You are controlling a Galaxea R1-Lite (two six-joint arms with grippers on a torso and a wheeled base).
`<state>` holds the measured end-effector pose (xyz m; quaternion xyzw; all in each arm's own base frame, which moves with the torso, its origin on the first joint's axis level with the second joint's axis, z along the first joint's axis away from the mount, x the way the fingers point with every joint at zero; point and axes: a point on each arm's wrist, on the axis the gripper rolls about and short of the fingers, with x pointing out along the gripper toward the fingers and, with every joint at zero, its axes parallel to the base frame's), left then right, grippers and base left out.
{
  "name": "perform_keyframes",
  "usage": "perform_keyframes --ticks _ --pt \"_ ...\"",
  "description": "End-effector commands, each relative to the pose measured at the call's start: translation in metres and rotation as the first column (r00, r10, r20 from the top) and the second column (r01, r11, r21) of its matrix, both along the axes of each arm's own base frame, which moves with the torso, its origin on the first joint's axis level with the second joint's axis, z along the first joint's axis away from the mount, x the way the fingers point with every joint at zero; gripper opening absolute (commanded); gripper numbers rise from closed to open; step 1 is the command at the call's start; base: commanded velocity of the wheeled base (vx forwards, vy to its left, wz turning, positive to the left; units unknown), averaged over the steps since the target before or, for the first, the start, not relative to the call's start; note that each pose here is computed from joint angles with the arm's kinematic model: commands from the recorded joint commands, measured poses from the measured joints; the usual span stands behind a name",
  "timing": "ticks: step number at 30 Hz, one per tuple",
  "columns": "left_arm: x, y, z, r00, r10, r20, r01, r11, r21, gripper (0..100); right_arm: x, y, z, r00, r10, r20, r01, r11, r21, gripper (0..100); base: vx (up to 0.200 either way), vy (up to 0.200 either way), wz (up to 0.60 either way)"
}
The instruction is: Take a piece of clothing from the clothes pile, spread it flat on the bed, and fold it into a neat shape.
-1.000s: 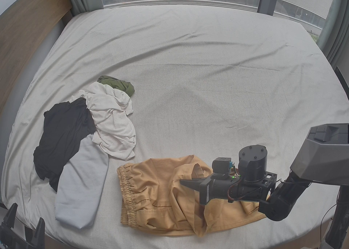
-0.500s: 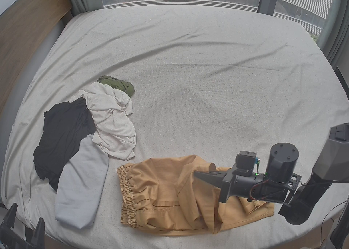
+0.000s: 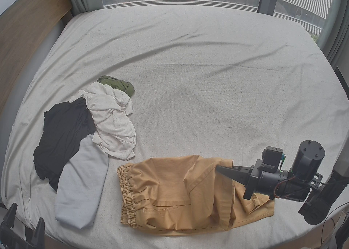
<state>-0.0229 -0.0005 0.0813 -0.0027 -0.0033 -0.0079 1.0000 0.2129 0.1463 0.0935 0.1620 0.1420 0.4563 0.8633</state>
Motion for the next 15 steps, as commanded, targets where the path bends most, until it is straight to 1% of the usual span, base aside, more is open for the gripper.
perform_keyframes --ticks 1,2,3,4,5,6,7,8,10,12,13,15 --pt "0.000 0.000 -0.005 1.000 -0.001 0.001 0.001 1.000 0.004 100 -0.002 -0.006 0.005 1.000 -0.013 0.013 0.013 1.000 0.010 0 0.000 0.000 0.00" --pt "-0.001 0.000 0.004 0.999 -0.003 0.048 0.003 1.000 -0.014 100 -0.003 -0.009 0.007 1.000 -0.010 0.015 0.010 1.000 0.012 0 0.000 0.000 0.00" --pt "-0.007 0.000 0.038 0.986 -0.002 0.167 0.008 0.999 -0.037 100 -0.003 -0.010 0.009 1.000 -0.005 0.021 0.005 1.000 0.017 0 0.000 0.000 0.00" --pt "-0.011 0.000 0.070 0.968 -0.002 0.252 0.013 0.999 -0.045 100 -0.003 -0.011 0.009 1.000 -0.004 0.024 0.003 1.000 0.019 0 0.000 0.000 0.00" --pt "-0.011 0.000 0.114 0.942 -0.009 0.336 0.025 0.999 -0.044 100 -0.003 -0.011 0.010 1.000 -0.002 0.026 0.002 1.000 0.022 0 0.000 0.000 0.00" --pt "-0.006 0.001 0.135 0.939 -0.022 0.343 0.039 0.998 -0.043 100 -0.003 -0.011 0.011 1.000 -0.001 0.028 0.000 1.000 0.024 0 0.000 0.000 0.00" --pt "0.001 0.001 0.149 0.944 -0.066 0.323 0.084 0.996 -0.042 100 -0.002 -0.010 0.011 1.000 0.002 0.029 -0.003 1.000 0.025 0 0.000 0.000 0.00" --pt "0.008 0.001 0.153 0.950 -0.094 0.296 0.112 0.993 -0.043 100 -0.003 -0.009 0.010 1.000 0.004 0.025 -0.004 1.000 0.023 0 0.000 0.000 0.00" --pt "0.030 -0.001 0.152 0.970 -0.155 0.188 0.166 0.985 -0.047 100 -0.003 -0.009 0.009 1.000 0.004 0.020 -0.004 1.000 0.020 0 0.000 0.000 0.00" --pt "0.049 -0.005 0.148 0.970 -0.214 0.115 0.221 0.974 -0.055 100 -0.003 -0.010 0.008 1.000 0.001 0.017 -0.001 1.000 0.018 0 0.000 0.000 0.00" --pt "0.062 -0.009 0.150 0.964 -0.255 0.081 0.262 0.961 -0.093 100 -0.002 -0.011 0.008 1.000 -0.002 0.016 0.002 1.000 0.017 0 0.000 0.000 0.00" --pt "0.072 -0.012 0.151 0.960 -0.274 0.062 0.280 0.952 -0.127 100 -0.002 -0.011 0.007 1.000 -0.004 0.014 0.004 1.000 0.017 0 0.000 0.000 0.00"
